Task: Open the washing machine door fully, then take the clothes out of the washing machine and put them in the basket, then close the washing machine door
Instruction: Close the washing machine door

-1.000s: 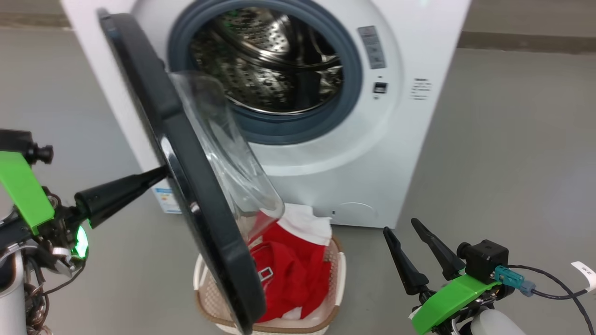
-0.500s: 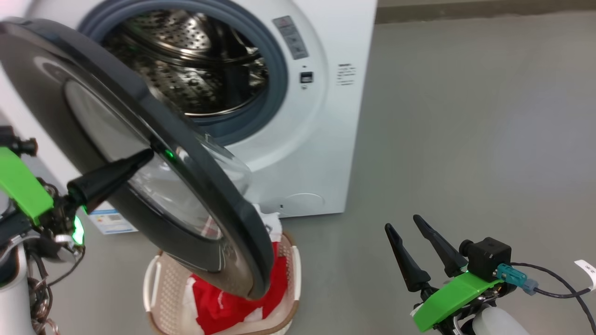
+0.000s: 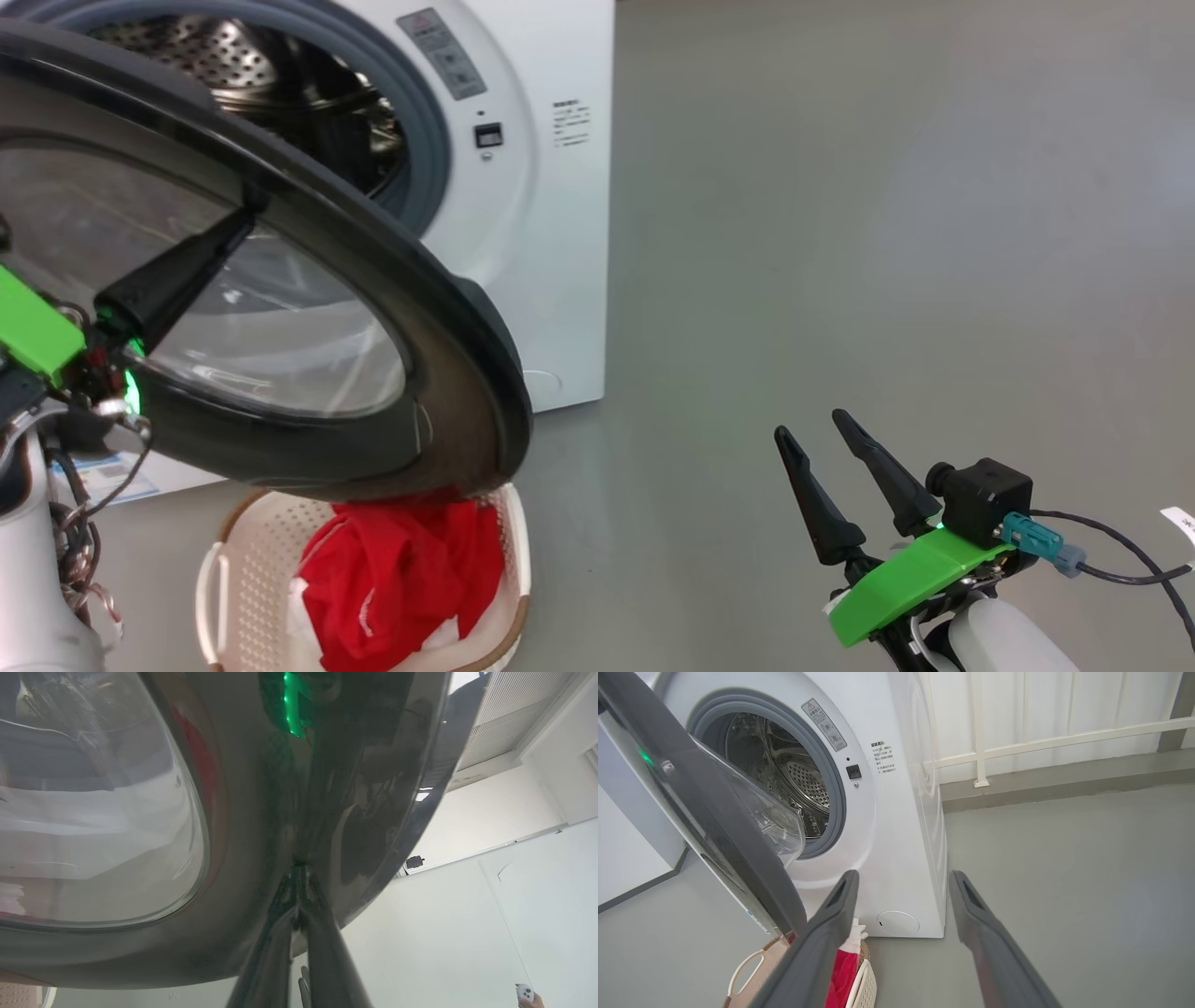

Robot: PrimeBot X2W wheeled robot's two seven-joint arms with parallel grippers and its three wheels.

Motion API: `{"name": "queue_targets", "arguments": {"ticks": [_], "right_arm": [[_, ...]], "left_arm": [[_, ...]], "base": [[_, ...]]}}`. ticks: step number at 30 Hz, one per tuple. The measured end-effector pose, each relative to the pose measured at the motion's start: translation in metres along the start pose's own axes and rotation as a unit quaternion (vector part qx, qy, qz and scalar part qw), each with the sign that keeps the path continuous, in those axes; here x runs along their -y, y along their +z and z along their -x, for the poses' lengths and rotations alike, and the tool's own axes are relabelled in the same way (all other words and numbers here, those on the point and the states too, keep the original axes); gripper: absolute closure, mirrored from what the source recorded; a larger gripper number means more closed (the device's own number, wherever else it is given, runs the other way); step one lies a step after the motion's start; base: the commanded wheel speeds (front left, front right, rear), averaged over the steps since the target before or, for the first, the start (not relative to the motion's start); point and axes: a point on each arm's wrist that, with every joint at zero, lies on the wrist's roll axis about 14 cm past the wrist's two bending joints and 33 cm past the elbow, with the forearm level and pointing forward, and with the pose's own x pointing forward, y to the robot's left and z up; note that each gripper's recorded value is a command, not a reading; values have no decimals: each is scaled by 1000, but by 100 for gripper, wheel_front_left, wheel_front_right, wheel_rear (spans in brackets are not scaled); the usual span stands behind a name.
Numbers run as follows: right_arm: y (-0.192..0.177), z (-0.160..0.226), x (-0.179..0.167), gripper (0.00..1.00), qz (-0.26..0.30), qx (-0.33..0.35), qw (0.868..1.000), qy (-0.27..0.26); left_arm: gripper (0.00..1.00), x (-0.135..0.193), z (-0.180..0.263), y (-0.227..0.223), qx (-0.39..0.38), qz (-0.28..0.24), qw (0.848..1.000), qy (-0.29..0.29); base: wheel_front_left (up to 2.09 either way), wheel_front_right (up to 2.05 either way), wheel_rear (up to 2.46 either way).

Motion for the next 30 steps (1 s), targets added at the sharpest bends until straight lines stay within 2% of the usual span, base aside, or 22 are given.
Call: {"name": "queue_targets", "arguments": {"ticks": [7, 15, 22, 23, 24, 25, 26, 30], "right_arm": [[1, 6, 12, 0, 2, 2, 1000, -20], [3, 4, 9, 0, 4, 4, 1000, -13], [6, 1, -2, 0, 5, 8, 1000, 4], [7, 0, -3, 0, 6, 9, 1000, 6], [7, 0, -3, 0, 6, 10, 1000, 7], [9, -1, -3, 0, 6, 12, 1000, 8], [9, -2, -3, 0, 6, 13, 1000, 8], [7, -2, -5, 0, 9, 8, 1000, 14]], "left_arm": [[100, -8, -21, -2, -3, 4, 1000, 2], [100, -8, -15, 1, 7, 0, 1000, 2], [100, 4, 2, 9, 30, -47, 998, -3], [82, 6, 6, 11, 35, -63, 997, -4], [52, 8, 11, 12, 39, -74, 996, -6], [13, 7, 16, 12, 44, -86, 995, -2], [0, 4, 21, 10, 44, -100, 994, 6], [0, -6, 44, 10, 73, -140, 987, 30]], "base": [[0, 0, 0], [0, 0, 0], [0, 0, 0], [0, 0, 0], [0, 0, 0], [0, 0, 0], [0, 0, 0], [0, 0, 0]]}}
